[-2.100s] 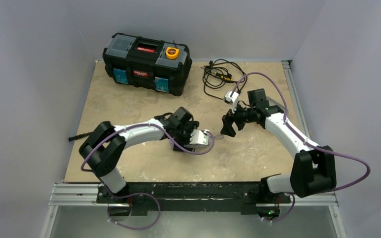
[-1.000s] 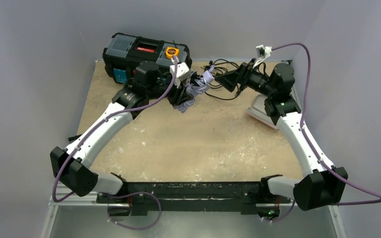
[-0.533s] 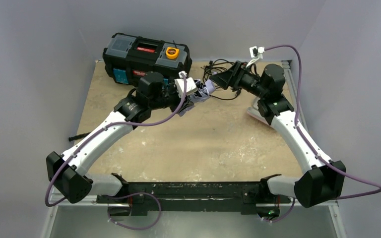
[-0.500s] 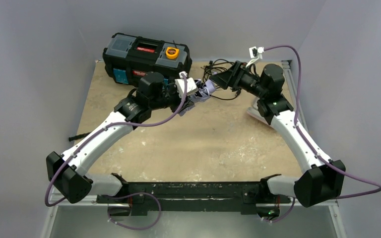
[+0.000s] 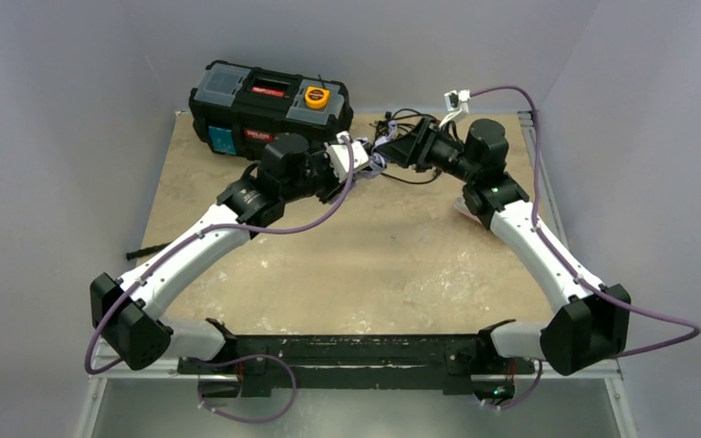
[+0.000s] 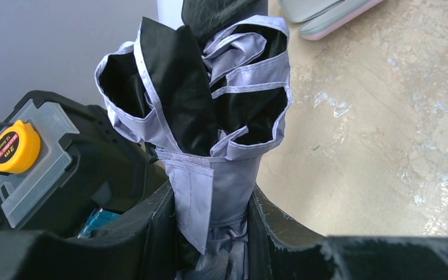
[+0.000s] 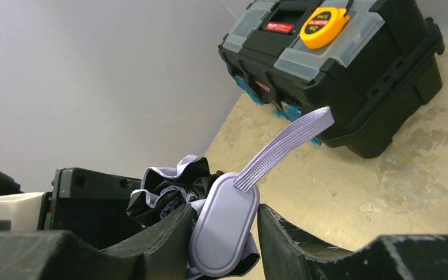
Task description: Open the umbrella
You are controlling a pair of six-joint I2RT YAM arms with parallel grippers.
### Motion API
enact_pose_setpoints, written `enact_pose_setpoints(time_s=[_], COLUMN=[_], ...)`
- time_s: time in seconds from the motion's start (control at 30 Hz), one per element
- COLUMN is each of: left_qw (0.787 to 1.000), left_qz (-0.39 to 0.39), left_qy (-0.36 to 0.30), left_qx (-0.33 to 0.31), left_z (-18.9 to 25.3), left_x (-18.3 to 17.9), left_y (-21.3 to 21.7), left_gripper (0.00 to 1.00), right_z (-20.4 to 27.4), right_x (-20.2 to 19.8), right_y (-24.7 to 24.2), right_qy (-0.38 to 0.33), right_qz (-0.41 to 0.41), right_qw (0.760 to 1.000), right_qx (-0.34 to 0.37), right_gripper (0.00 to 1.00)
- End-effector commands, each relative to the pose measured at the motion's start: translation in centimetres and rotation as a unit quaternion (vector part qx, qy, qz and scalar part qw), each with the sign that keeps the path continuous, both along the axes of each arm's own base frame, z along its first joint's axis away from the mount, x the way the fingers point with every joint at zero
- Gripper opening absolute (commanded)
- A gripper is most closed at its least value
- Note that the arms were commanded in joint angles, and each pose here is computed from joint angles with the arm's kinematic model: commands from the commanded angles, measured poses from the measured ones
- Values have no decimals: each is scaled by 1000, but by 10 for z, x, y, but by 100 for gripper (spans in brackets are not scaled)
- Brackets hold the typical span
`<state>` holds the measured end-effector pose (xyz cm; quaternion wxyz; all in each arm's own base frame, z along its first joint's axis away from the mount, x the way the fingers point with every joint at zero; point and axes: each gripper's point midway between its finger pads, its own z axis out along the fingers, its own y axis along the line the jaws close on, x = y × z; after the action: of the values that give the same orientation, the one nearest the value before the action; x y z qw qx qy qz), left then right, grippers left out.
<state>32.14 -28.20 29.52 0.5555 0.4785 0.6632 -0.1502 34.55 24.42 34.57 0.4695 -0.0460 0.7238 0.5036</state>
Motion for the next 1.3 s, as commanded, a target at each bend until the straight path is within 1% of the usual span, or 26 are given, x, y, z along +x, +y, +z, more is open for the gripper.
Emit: enact_pose_setpoints(time_s=[0.0,0.2,0.23,0.27,0.3,0.33,0.37,0.5,0.6,0.77,0.87,1.03,1.27], left_qw=[995,994,994,995,995,995,995,997,998,997,995,991,987], left_qz=[3,1,1,2,2,3,6,18,27,29,27,29,21], left_qy=[-86,-92,-93,-92,-93,-91,-90,-75,-57,-28,-18,-2,2], left_qx=[-47,-50,-49,-47,-44,-41,-36,-8,14,66,97,131,158], left_z=[61,65,65,64,62,59,55,25,-3,-50,-73,-102,-122], left_x=[10,9,9,9,8,8,8,5,5,3,1,-3,-5], left_y=[-8,-9,-9,-7,-7,-5,-3,12,23,41,53,75,92], left_gripper=[0,0,0,0,0,0,0,0,0,0,0,0,0], right_z=[9,8,8,10,12,15,20,37,52,80,90,105,119], right_x=[6,7,8,8,9,9,8,32,54,67,76,89,94], right_y=[8,16,16,16,15,14,13,-19,-58,-98,-133,-201,-263], right_qy=[-4,-1,-1,-5,-10,-15,-18,-41,-50,-80,-92,-114,-135], right_qz=[4,17,17,16,11,11,10,-42,-89,-130,-176,-252,-309], right_qw=[1000,1000,1000,1000,1000,1000,1000,998,994,987,979,961,941], right_qx=[10,16,17,17,18,18,24,26,35,41,38,23,7], right_gripper=[42,41,37,30,21,8,0,0,0,0,0,0,0])
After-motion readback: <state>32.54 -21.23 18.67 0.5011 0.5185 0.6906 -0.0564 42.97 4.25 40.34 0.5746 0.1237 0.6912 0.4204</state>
